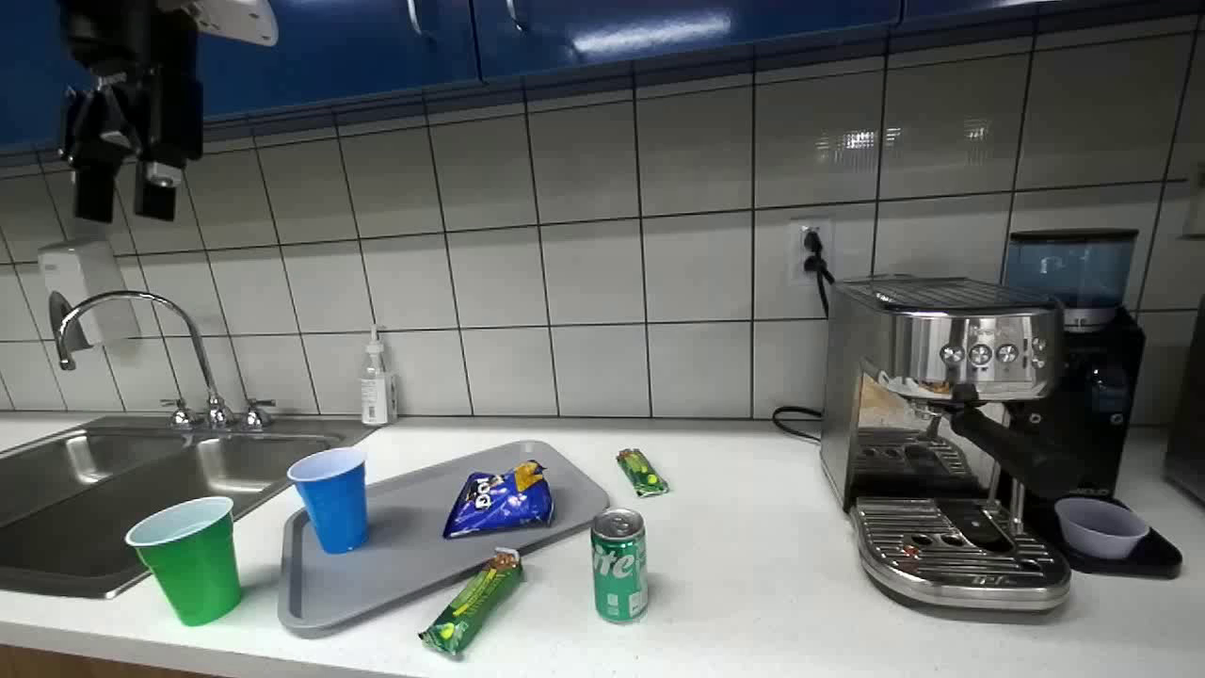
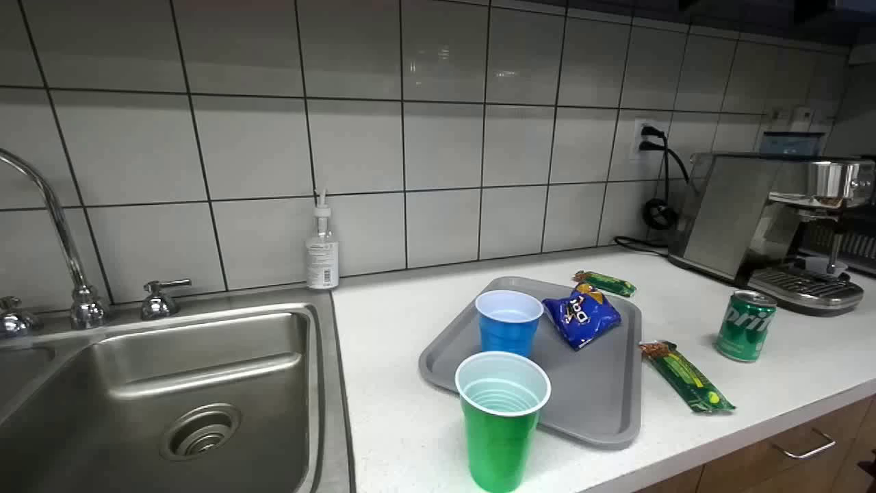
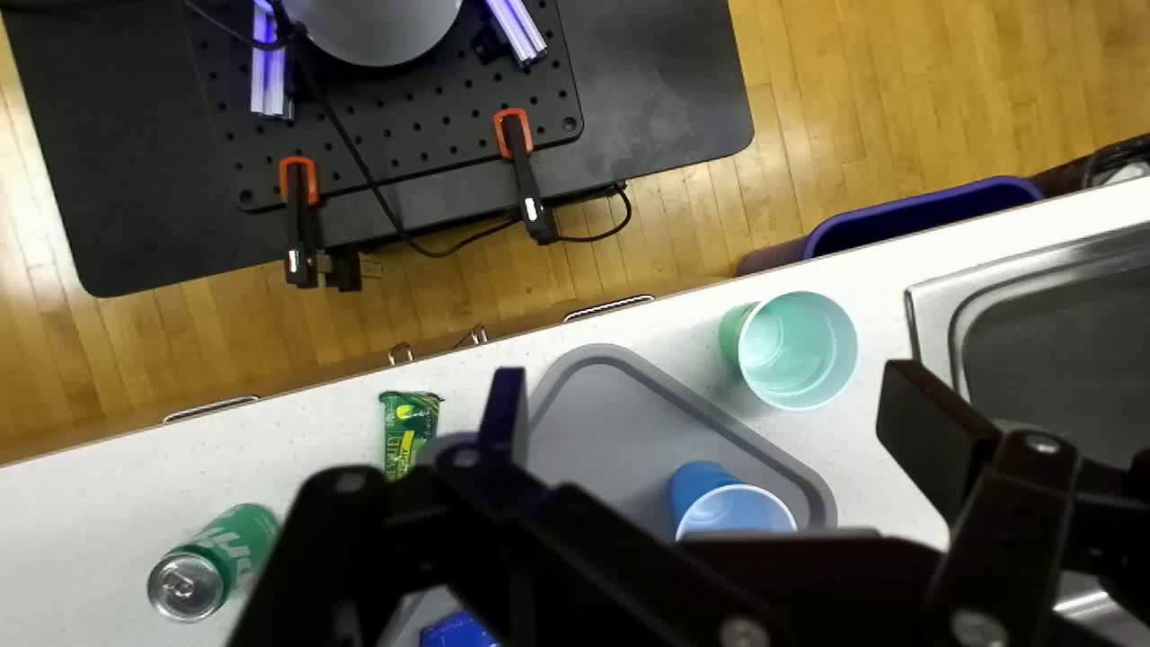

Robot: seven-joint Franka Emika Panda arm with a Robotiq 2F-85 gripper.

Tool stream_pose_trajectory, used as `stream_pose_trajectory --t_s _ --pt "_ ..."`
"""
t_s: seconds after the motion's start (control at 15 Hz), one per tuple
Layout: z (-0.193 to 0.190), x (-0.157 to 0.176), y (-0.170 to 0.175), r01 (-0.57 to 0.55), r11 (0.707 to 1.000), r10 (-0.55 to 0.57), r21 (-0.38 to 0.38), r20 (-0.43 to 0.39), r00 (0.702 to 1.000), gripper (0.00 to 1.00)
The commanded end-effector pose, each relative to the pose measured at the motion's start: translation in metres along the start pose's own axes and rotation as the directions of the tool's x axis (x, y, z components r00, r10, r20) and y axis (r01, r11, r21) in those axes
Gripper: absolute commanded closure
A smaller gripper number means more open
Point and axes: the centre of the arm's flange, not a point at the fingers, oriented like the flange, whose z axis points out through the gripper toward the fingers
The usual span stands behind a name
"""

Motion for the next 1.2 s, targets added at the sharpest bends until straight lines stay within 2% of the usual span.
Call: stream_pose_trajectory --t_s 0.0,0.4,0.6,0.8,1.13 --pt "0.000 0.000 0.000 0.000 1.000 0.000 0.000 0.000 1.000 0.00" --pt "0.004 -0.007 -0.002 -0.011 1.000 0.011 0.001 -0.022 1.000 0.00" --pt "0.013 -0.016 -0.005 -0.043 0.998 0.045 0.040 -0.033 0.998 0.00" --pt "0.027 -0.020 -0.009 -0.064 0.997 0.067 0.045 -0.055 0.996 0.00" --pt "0.058 -0.001 -0.018 -0.161 0.987 0.162 0.025 -0.071 0.984 0.00"
